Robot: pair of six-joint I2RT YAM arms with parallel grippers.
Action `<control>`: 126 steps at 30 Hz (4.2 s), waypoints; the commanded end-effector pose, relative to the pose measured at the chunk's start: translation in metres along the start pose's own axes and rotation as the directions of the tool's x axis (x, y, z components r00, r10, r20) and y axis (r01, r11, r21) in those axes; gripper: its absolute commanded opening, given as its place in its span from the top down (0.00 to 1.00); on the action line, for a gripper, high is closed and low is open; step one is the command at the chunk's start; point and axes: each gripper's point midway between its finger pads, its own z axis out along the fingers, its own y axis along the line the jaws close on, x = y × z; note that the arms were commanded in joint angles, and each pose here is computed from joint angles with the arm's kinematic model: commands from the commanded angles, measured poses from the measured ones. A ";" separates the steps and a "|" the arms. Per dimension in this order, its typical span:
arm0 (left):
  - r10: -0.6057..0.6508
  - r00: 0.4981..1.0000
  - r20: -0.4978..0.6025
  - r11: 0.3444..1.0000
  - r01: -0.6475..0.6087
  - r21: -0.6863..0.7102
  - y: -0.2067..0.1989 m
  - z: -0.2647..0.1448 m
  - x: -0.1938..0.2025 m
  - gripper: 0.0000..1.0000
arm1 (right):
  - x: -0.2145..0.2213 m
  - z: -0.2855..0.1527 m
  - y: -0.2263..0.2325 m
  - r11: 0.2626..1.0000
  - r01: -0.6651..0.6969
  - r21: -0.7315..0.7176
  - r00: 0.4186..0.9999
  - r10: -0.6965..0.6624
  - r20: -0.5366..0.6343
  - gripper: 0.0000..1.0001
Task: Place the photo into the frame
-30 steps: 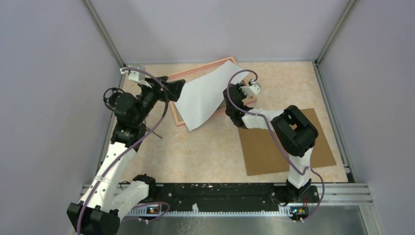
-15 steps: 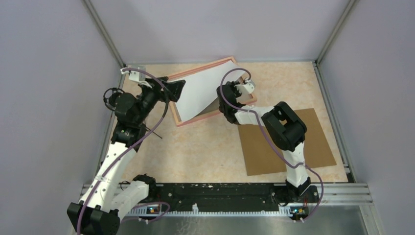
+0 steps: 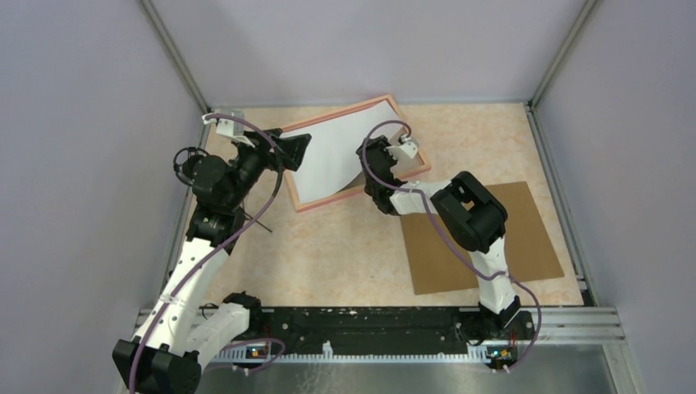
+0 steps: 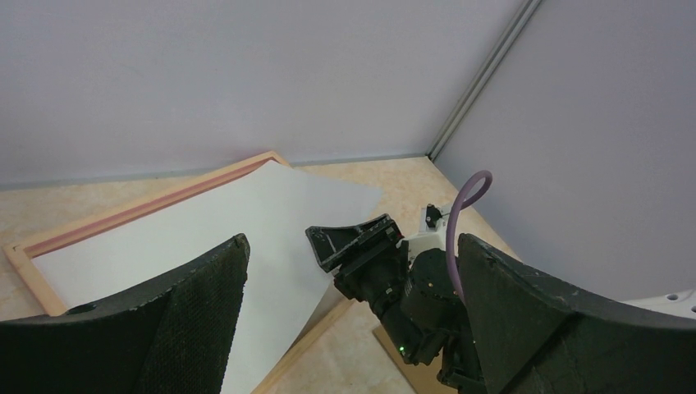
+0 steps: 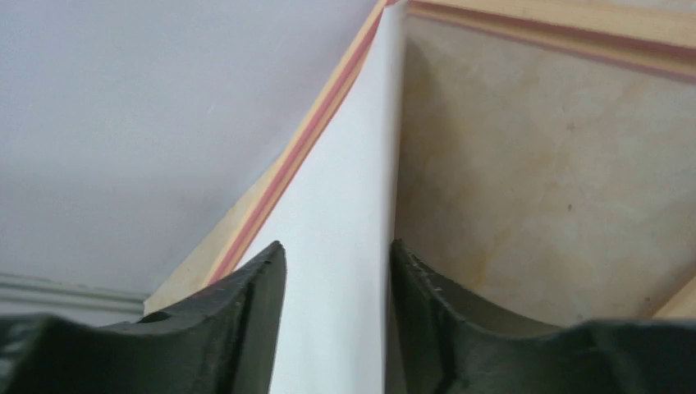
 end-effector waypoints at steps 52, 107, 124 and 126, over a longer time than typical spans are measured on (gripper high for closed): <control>-0.021 0.999 0.043 0.997 0.017 0.077 -0.017 -0.003 -0.010 0.01 | 0.019 -0.066 -0.006 0.992 0.026 -0.124 0.875 -0.083 -0.478 0.01; -0.586 0.404 -0.703 0.794 0.459 -0.399 -0.142 0.001 0.392 0.01 | -0.314 -0.066 -0.389 0.700 0.316 0.640 0.940 -0.141 -0.310 0.01; -0.567 0.459 -0.684 0.810 0.460 -0.363 -0.142 0.021 0.401 0.01 | -0.300 -0.063 -0.406 0.704 0.292 0.647 0.935 -0.067 -0.349 0.01; -0.580 0.454 -0.676 0.801 0.468 -0.374 -0.141 0.022 0.403 0.01 | -0.295 -0.063 -0.405 0.710 0.289 0.642 0.931 -0.053 -0.360 0.01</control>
